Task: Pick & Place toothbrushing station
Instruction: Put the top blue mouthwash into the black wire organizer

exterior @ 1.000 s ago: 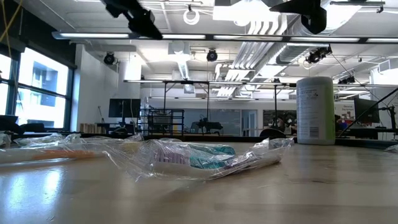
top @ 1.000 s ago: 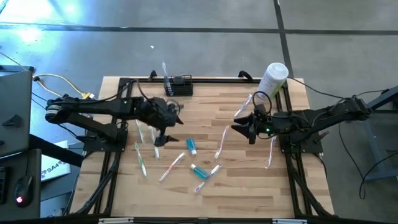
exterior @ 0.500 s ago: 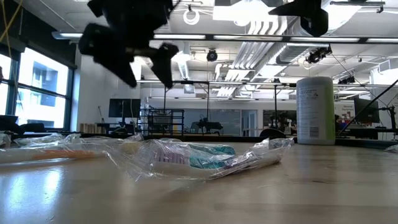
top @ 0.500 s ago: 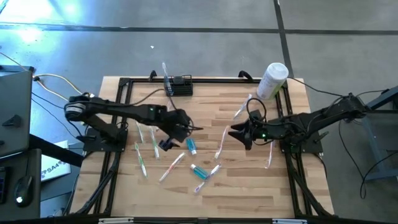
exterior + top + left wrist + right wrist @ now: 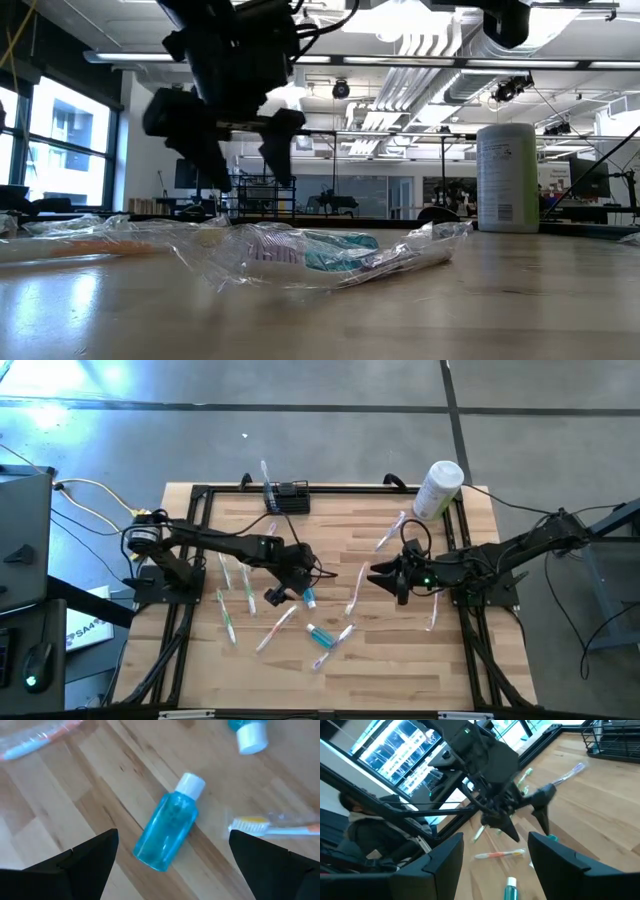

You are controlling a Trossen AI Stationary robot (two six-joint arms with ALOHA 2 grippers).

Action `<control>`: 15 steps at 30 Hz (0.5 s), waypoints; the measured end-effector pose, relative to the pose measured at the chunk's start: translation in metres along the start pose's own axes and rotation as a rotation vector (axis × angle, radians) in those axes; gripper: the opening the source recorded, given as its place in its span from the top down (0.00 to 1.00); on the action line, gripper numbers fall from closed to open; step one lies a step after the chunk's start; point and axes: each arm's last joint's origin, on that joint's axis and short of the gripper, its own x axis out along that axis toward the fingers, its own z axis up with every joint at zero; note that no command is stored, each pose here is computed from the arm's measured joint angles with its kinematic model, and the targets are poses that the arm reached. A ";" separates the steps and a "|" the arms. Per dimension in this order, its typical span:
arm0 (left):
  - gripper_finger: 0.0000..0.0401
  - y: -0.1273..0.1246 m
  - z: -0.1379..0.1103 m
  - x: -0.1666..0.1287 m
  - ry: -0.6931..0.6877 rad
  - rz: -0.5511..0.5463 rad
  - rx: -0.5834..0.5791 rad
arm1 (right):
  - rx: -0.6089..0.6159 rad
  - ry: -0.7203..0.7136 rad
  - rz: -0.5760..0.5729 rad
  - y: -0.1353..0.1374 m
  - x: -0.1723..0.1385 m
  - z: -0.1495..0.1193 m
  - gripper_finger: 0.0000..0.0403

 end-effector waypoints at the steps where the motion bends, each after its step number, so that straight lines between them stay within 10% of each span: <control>1: 0.06 -0.002 -0.002 0.001 0.020 -0.015 -0.003 | 0.000 0.000 0.000 0.000 0.000 0.000 0.47; 15: 0.06 0.000 -0.005 0.020 0.025 -0.028 -0.019 | 0.004 0.001 -0.001 0.000 0.000 0.000 0.47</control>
